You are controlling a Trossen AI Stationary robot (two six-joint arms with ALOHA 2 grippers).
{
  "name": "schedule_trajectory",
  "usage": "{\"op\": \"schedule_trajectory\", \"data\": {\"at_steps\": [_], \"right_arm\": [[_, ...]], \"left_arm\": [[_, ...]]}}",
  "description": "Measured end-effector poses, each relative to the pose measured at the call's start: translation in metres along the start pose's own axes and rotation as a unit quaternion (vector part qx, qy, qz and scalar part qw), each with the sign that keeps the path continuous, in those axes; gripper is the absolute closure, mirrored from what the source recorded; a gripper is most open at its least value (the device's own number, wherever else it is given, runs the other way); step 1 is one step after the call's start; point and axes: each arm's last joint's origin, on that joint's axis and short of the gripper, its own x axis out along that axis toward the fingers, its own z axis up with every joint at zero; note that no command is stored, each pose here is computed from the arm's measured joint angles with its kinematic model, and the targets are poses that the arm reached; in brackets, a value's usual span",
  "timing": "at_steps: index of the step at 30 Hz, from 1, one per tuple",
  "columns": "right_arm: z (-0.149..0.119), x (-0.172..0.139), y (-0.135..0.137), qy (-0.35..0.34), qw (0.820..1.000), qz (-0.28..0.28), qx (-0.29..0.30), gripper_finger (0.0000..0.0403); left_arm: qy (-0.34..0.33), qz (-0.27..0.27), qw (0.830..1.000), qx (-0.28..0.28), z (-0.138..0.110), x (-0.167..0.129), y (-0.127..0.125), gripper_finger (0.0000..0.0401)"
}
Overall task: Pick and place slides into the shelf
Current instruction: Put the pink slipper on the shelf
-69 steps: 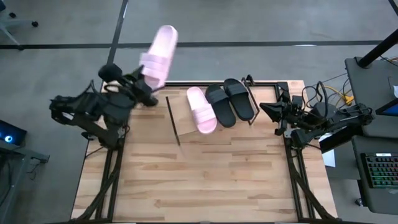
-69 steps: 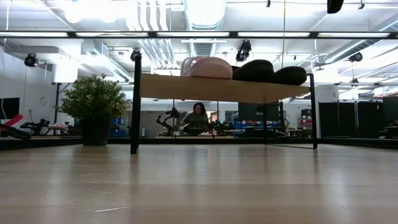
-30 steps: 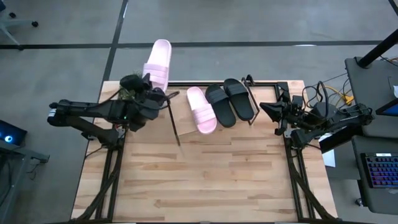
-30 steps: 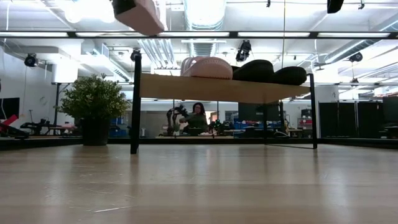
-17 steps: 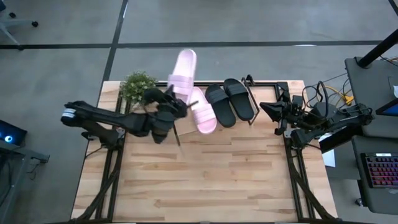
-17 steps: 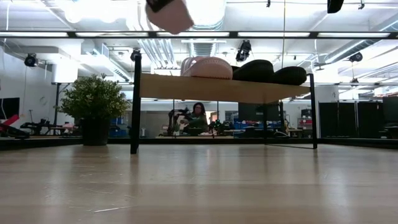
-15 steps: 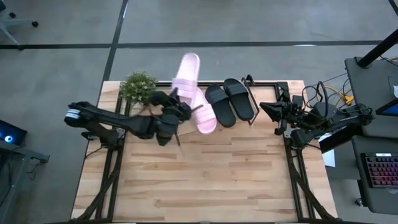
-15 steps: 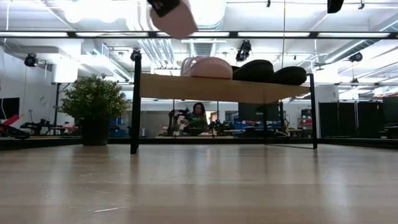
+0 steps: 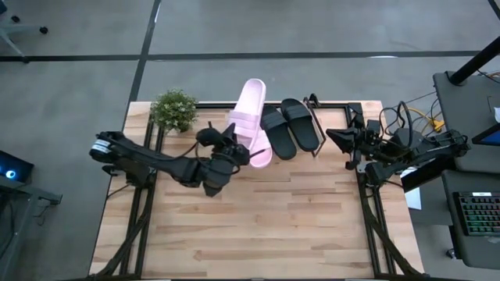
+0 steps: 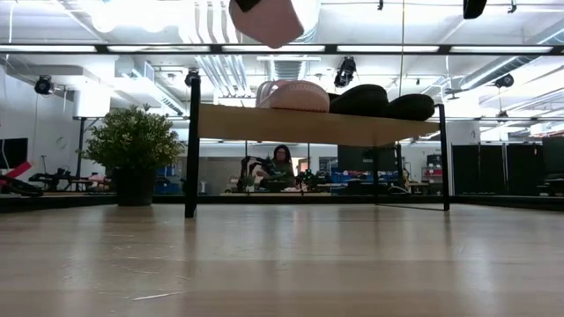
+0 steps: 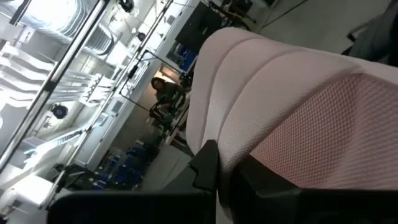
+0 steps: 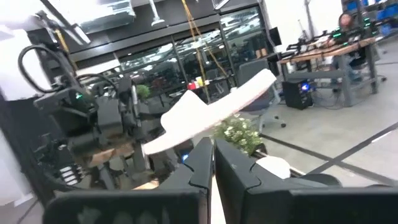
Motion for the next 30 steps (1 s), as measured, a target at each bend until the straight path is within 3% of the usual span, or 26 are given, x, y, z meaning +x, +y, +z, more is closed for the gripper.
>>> {"op": "schedule_trajectory", "data": {"at_steps": [7,15,21,26,30], "right_arm": [[-0.001,0.002,0.002,0.004,0.999,0.008,0.039,0.037],[-0.009,0.01,0.006,0.027,0.99,0.011,0.135,0.0223],[-0.01,0.026,0.01,-0.003,0.964,0.004,0.266,0.0131],[-0.008,0.048,0.011,-0.06,0.949,-0.003,0.309,0.0103],[-0.018,0.065,0.004,-0.062,0.942,-0.032,0.33,0.0103]], "left_arm": [[-0.009,-0.008,1.0,-0.011,0.006,-0.008,0.008,0.0401],[-0.014,-0.011,1.0,0.012,0.006,-0.012,0.007,0.0401],[-0.015,-0.012,1.0,0.015,0.007,-0.013,0.007,0.0401],[-0.019,-0.015,1.0,0.008,0.01,-0.016,0.011,0.0401],[-0.025,-0.021,0.999,0.005,0.015,-0.022,0.017,0.0401]]}}
